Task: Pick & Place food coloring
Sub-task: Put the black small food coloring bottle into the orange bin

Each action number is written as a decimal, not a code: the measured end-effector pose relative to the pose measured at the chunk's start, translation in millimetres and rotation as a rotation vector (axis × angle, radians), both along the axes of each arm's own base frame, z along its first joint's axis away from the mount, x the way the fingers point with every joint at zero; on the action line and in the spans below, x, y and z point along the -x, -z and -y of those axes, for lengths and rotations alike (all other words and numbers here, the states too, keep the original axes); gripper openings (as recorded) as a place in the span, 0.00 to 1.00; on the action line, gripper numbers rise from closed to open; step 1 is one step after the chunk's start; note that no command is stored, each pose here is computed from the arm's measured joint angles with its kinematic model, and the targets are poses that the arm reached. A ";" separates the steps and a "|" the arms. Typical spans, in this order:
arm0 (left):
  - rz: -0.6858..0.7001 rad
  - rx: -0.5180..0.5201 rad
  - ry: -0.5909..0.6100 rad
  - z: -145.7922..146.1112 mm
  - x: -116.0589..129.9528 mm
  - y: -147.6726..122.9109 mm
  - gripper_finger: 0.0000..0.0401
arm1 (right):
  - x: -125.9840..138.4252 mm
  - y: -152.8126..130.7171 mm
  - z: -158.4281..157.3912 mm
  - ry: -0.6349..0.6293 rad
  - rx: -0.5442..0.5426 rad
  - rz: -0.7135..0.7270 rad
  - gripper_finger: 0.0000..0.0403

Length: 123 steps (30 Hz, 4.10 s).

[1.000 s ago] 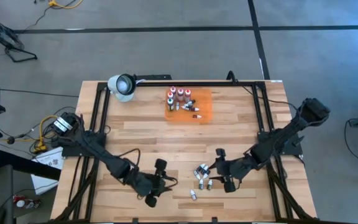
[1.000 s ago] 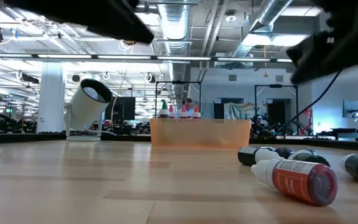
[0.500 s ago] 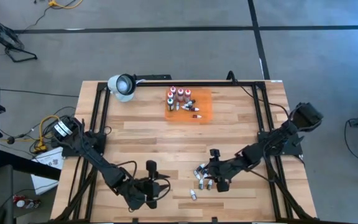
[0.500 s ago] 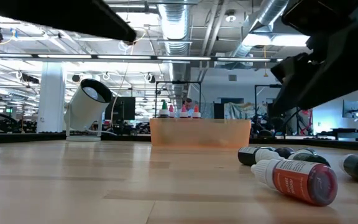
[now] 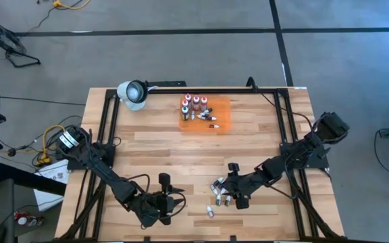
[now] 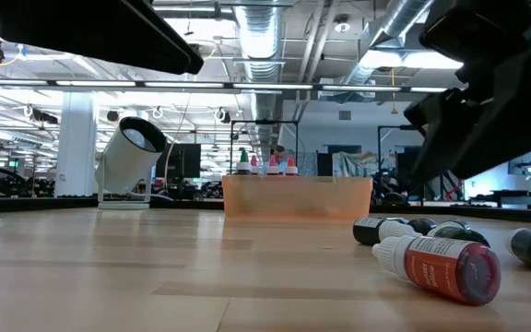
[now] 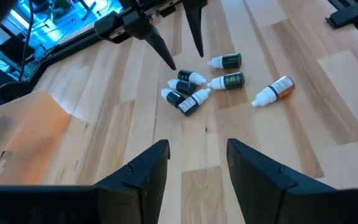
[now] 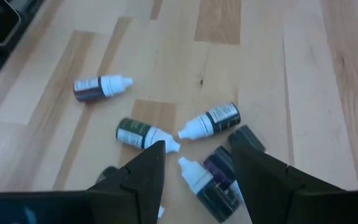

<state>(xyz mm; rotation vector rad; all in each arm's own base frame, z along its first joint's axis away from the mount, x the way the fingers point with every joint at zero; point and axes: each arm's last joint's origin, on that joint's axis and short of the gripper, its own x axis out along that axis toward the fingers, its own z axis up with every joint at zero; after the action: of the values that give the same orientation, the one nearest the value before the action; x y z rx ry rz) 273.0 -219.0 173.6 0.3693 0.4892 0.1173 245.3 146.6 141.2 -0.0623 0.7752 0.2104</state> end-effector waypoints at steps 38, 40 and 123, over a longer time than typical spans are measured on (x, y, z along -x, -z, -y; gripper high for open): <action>-0.036 -0.003 -0.029 -4.6 1.0 3.9 0.40 | -0.5 27.9 14.9 0.106 -0.029 -0.221 0.26; -0.036 -0.003 -0.029 -4.7 1.0 3.9 0.40 | -0.4 28.0 14.9 0.106 -0.028 -0.222 0.25; -0.101 -0.029 -0.263 -69.0 -32.0 9.6 0.40 | -79.7 -50.6 158.4 0.339 0.638 -0.223 0.18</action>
<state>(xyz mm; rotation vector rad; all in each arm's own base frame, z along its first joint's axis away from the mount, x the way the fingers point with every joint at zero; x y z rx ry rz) 305.0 -150.0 164.0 0.3386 0.6348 0.3616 325.0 -11.7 191.7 -0.5133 1.0380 -0.3643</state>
